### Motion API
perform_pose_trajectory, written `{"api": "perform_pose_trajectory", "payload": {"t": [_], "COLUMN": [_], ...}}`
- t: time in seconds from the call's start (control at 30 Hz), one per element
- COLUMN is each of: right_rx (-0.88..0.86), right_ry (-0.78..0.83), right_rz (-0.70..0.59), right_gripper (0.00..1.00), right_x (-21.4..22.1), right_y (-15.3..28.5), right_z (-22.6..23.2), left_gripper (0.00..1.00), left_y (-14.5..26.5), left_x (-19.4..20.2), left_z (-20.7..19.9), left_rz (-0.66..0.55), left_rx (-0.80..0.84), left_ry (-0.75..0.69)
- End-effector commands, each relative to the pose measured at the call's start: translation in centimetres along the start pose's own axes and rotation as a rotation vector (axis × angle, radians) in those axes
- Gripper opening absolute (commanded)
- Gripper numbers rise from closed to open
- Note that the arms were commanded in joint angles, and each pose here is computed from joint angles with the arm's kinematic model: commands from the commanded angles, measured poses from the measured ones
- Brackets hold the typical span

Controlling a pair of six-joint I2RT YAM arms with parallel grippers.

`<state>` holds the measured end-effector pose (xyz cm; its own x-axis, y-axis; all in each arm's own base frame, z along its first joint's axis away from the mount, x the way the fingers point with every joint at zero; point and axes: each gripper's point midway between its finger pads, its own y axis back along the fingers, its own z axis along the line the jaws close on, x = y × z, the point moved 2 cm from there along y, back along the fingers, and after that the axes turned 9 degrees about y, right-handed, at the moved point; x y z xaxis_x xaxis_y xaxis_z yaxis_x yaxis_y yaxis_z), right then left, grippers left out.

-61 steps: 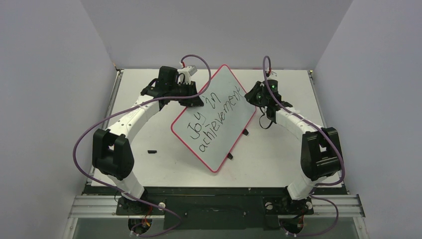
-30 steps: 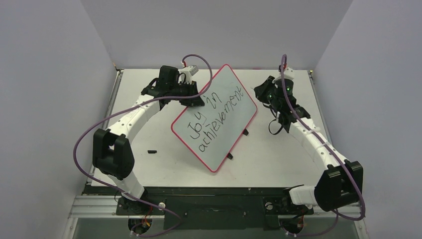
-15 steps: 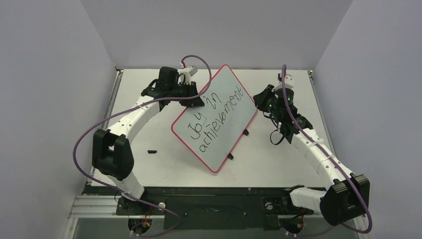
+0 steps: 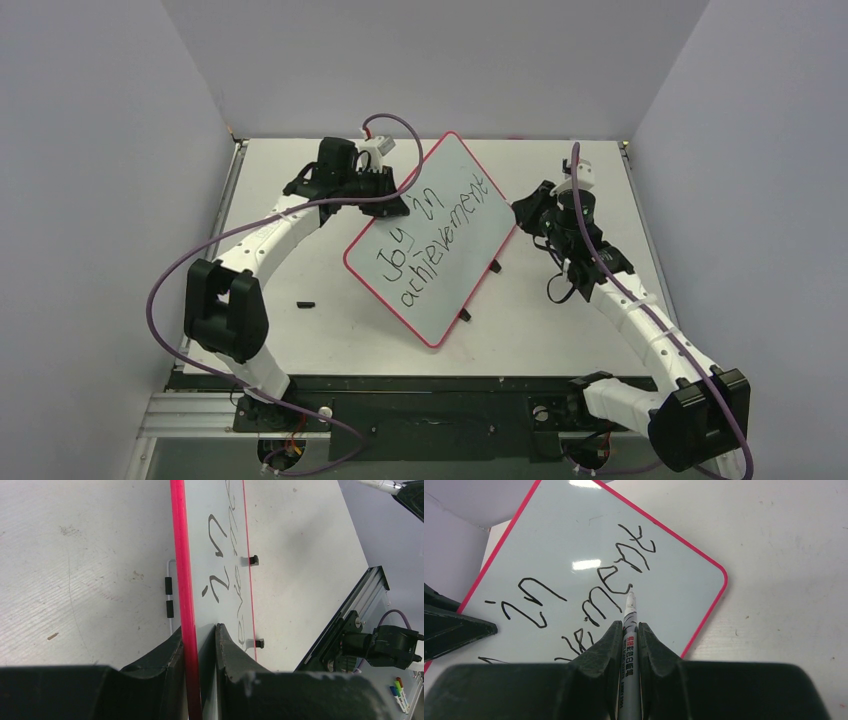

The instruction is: Write a sentence on the whiteboard

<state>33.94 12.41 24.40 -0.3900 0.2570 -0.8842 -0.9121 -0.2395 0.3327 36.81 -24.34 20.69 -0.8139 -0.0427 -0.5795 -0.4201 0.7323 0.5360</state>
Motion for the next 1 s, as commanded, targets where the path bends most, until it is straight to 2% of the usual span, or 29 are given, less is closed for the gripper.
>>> {"api": "perform_pose_trajectory", "payload": {"t": [0.0, 0.47, 0.97], "right_rx": [-0.027, -0.022, -0.021], "right_ry": [0.016, 0.026, 0.030], "right_rz": [-0.023, -0.005, 0.001], "right_gripper": [0.00, 0.00, 0.00], "right_x": [-0.3, 0.3, 0.4], "right_y": [0.5, 0.1, -0.1], "right_z": [0.5, 0.2, 0.2], "left_gripper": [0.18, 0.29, 0.45], "left_y": [-2.6, -2.6, -1.3], "left_x": [5.2, 3.2, 0.1], "left_z": [3.1, 3.5, 3.0], "left_rz": [0.178, 0.138, 0.044], "left_rx": [-0.079, -0.093, -0.116], "left_ry": [-0.091, -0.114, -0.129]}}
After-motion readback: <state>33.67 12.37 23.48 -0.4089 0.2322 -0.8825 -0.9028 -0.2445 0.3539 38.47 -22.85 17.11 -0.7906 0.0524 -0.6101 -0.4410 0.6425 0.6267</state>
